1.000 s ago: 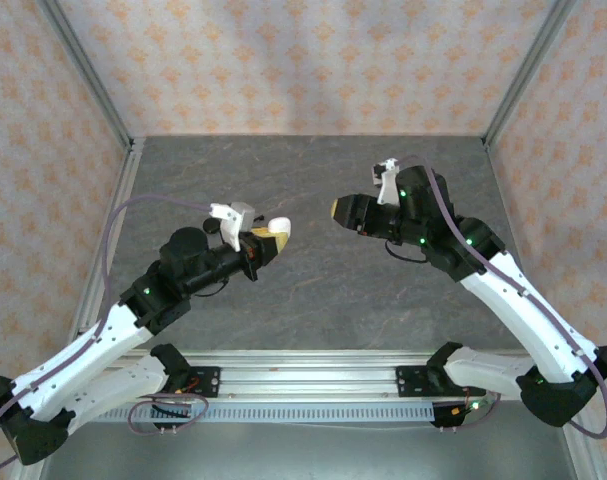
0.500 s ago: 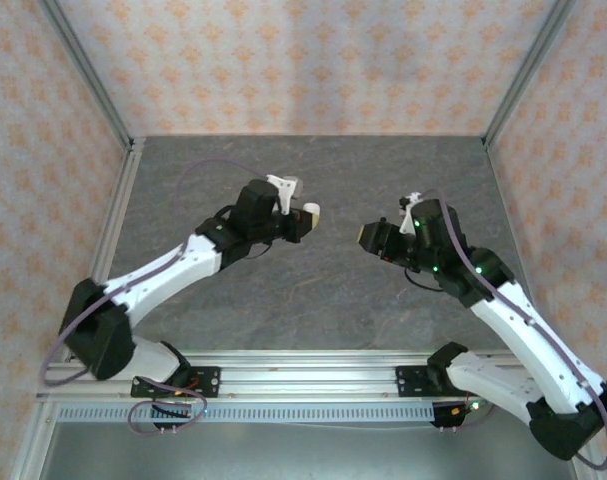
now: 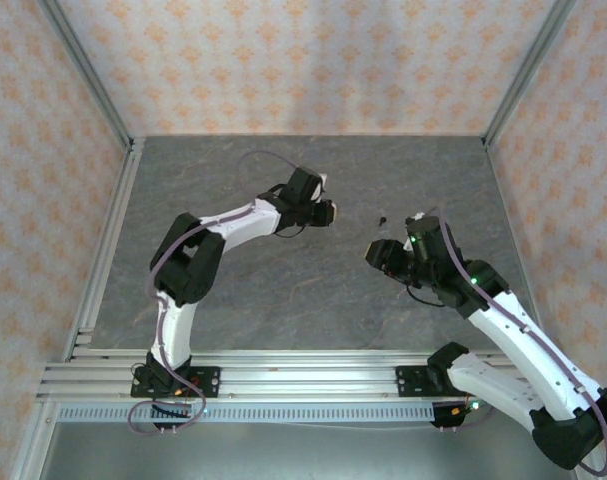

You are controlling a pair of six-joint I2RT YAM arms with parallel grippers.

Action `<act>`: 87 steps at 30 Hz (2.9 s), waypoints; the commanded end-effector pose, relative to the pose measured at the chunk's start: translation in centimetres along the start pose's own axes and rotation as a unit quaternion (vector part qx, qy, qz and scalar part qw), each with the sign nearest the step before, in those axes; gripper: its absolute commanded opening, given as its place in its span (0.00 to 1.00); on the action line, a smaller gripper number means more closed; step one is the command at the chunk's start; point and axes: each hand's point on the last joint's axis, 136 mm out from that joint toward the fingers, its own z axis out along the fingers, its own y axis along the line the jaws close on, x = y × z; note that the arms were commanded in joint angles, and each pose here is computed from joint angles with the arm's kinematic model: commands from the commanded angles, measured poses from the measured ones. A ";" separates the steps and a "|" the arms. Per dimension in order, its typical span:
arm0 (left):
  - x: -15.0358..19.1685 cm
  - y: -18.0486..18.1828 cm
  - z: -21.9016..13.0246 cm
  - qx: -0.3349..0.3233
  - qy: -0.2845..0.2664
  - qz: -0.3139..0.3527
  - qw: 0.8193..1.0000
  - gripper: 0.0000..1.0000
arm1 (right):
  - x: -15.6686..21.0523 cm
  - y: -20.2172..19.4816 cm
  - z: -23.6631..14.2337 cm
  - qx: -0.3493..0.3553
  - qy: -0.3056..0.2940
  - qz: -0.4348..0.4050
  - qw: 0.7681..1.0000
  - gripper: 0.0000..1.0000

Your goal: Insert wireless bluetooth earbuds into charging case

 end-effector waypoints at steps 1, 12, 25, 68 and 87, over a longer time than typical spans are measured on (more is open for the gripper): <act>0.0 2.3 1.2 -0.048 0.024 -0.008 0.999 0.06 | -0.1 -0.7 0.4 0.006 -0.009 0.019 1.000 0.50; -3.6 4.0 -2.7 -0.118 0.034 0.059 0.991 0.57 | 0.0 -0.1 0.3 -0.011 -0.006 0.052 0.999 0.48; -6.1 18.7 -17.4 -0.271 -0.035 -0.109 0.956 0.60 | 0.1 0.6 2.2 -0.018 0.013 0.084 0.996 0.49; 5.4 30.2 -12.5 -0.344 0.110 -0.337 0.869 0.57 | 0.0 3.1 8.3 -0.016 0.093 0.069 0.993 0.48; 6.0 26.6 -16.5 -0.343 0.107 -0.214 0.908 0.46 | -0.7 2.7 5.4 -0.020 0.068 0.048 0.996 0.49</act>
